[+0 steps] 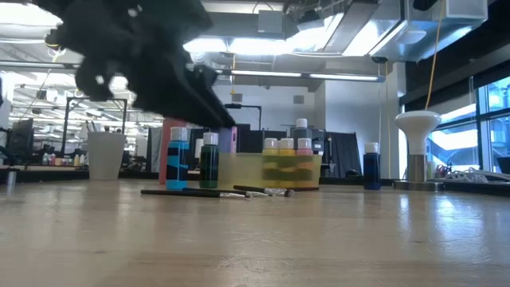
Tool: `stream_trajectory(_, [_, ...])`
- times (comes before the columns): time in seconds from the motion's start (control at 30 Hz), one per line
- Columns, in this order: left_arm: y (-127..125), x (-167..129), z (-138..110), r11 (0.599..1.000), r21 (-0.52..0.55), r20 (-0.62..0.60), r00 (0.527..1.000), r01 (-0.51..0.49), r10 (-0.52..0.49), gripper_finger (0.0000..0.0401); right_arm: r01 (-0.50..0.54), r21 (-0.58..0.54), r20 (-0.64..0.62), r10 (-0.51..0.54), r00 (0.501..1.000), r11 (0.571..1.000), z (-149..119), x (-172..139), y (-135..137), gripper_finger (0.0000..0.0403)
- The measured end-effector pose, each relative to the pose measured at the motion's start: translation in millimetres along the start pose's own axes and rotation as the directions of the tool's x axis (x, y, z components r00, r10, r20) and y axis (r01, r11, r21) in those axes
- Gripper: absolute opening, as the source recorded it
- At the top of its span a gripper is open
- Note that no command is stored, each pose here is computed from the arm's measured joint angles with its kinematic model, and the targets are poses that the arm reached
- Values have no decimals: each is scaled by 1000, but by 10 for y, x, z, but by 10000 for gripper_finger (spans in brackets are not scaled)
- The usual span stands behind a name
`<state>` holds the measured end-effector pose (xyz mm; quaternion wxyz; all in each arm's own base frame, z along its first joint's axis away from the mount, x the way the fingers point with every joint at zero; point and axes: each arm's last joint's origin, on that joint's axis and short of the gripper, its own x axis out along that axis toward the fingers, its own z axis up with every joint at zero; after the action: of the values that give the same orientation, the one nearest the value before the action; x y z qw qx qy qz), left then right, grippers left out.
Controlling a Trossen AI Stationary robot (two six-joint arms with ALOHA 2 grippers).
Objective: Pick & Place Paint Supplies
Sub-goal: Put the silver paintbrush into the white cup
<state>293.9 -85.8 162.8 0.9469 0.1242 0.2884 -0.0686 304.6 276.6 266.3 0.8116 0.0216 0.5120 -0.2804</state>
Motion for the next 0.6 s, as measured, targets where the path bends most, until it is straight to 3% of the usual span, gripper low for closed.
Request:
stream_trajectory(0.17, [53,181,-145,1000,-11,-51,999,5,-6,147,8,-44,13,-8,1000,999,12,6,-7,234])
stream_trajectory(0.43, [320,296,-235,980,-198,-52,999,-12,2,139,31,-86,30,-29,999,996,101,62,-43,234])
stream_trajectory(0.6, [414,302,-255,976,-217,-59,998,-32,19,139,35,-83,28,-33,999,996,128,80,-54,234])
